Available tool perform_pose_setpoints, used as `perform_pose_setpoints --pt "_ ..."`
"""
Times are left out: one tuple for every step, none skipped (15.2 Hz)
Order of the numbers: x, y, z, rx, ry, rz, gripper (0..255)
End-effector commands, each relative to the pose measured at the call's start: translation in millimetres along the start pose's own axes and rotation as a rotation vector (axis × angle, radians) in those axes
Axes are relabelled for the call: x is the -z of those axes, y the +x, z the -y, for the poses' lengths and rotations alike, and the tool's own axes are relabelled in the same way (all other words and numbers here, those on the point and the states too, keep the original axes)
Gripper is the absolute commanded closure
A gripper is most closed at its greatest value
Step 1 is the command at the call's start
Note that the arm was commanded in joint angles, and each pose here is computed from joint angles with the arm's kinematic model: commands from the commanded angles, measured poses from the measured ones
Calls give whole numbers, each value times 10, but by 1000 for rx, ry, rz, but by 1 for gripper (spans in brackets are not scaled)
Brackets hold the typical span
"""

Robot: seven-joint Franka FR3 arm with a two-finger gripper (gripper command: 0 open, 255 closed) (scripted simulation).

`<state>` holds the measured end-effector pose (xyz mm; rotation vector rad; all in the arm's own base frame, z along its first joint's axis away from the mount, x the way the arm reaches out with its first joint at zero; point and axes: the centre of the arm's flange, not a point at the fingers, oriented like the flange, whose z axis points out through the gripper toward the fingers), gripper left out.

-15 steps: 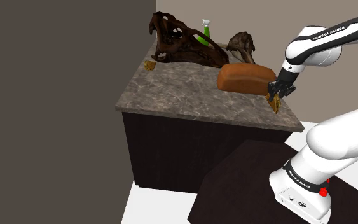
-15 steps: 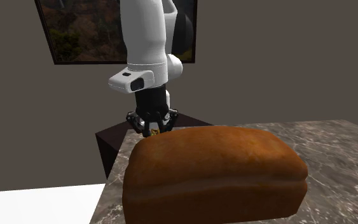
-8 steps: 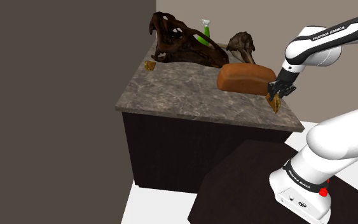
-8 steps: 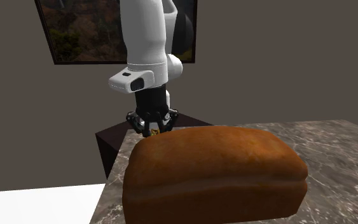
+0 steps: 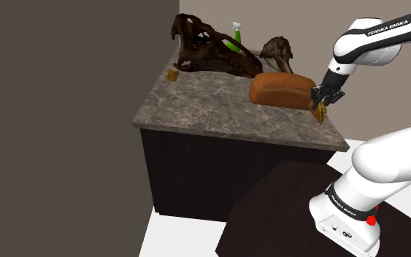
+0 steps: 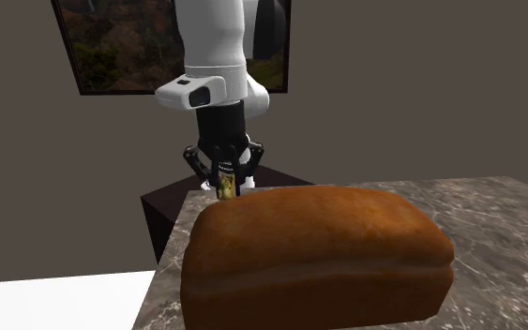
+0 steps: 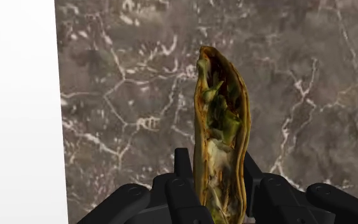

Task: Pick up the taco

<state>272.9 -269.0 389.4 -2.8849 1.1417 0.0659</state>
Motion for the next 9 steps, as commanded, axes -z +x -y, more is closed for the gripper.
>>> perform_pose_setpoints --pt "112 -7 0 0 0 0 255" --pt "165 -10 1 0 0 0 255" --pt "218 -13 2 0 0 0 255" --pt "270 -16 3 0 0 0 255" --pt "323 -19 4 0 0 0 255" --pt "376 -22 5 0 0 0 255" --pt "428 -24 6 0 0 0 255" --pt "436 -26 6 0 0 0 255" --pt "436 -25 6 0 0 0 255"
